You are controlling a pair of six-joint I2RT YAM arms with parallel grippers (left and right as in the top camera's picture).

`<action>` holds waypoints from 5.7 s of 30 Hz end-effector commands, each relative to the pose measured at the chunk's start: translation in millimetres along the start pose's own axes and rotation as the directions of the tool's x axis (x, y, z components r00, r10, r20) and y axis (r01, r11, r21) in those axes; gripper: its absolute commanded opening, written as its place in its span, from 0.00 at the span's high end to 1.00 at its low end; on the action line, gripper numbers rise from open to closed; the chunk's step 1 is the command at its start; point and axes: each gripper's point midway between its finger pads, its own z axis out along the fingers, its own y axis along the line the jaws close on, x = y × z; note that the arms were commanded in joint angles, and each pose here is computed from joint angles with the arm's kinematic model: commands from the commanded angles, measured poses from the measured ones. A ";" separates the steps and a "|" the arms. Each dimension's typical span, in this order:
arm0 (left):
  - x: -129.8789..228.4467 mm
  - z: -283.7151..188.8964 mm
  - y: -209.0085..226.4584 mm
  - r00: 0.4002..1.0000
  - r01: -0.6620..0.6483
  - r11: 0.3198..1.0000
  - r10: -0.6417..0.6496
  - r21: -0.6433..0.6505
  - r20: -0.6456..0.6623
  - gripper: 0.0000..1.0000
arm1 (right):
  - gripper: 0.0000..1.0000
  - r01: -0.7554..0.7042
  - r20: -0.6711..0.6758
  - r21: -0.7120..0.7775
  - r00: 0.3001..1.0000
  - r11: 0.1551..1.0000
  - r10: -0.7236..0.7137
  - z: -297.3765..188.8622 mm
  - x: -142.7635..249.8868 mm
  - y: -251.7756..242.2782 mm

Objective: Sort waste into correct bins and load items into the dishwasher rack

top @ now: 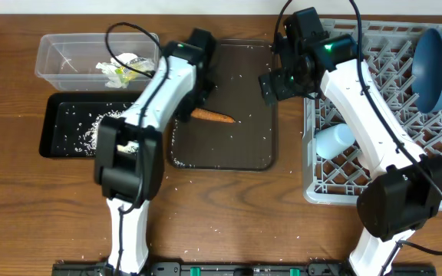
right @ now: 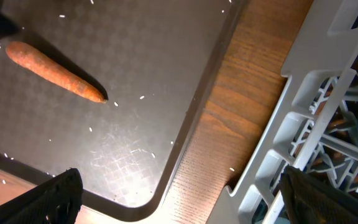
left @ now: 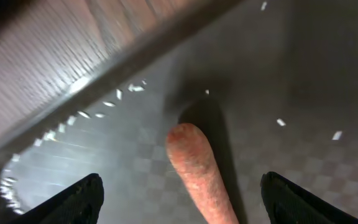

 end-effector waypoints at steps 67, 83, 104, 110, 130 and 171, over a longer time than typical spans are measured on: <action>-194.3 23.4 213.3 0.849 0.525 0.818 -0.484 -0.235 0.214 0.83 | 0.01 -0.007 -0.044 0.031 0.999 0.999 0.009 1.8 10.0 -7.0; -204.3 -10.5 207.6 0.859 0.496 0.854 -0.455 -0.158 0.237 0.59 | 0.01 -0.007 -0.040 0.031 0.999 0.999 0.008 1.7 9.1 -7.0; -191.4 -206.2 212.2 0.825 0.342 0.889 -0.439 0.303 0.356 0.07 | 0.01 -0.023 0.496 0.058 0.868 0.998 -0.008 -236.0 -0.7 -6.6; -191.5 -205.2 212.1 0.826 0.343 0.890 -0.438 0.301 0.355 0.06 | 0.01 -0.020 0.597 0.051 0.802 0.998 -0.015 -285.9 19.2 -3.1; -191.5 -205.2 212.1 0.826 0.343 0.890 -0.438 0.301 0.355 0.05 | 0.01 -0.131 0.727 0.282 0.675 0.950 -0.123 -326.7 52.1 -64.0; -191.5 -205.2 212.1 0.826 0.343 0.890 -0.438 0.301 0.355 0.04 | 0.01 -0.184 0.921 0.121 0.388 0.976 -0.041 -73.0 194.8 -85.1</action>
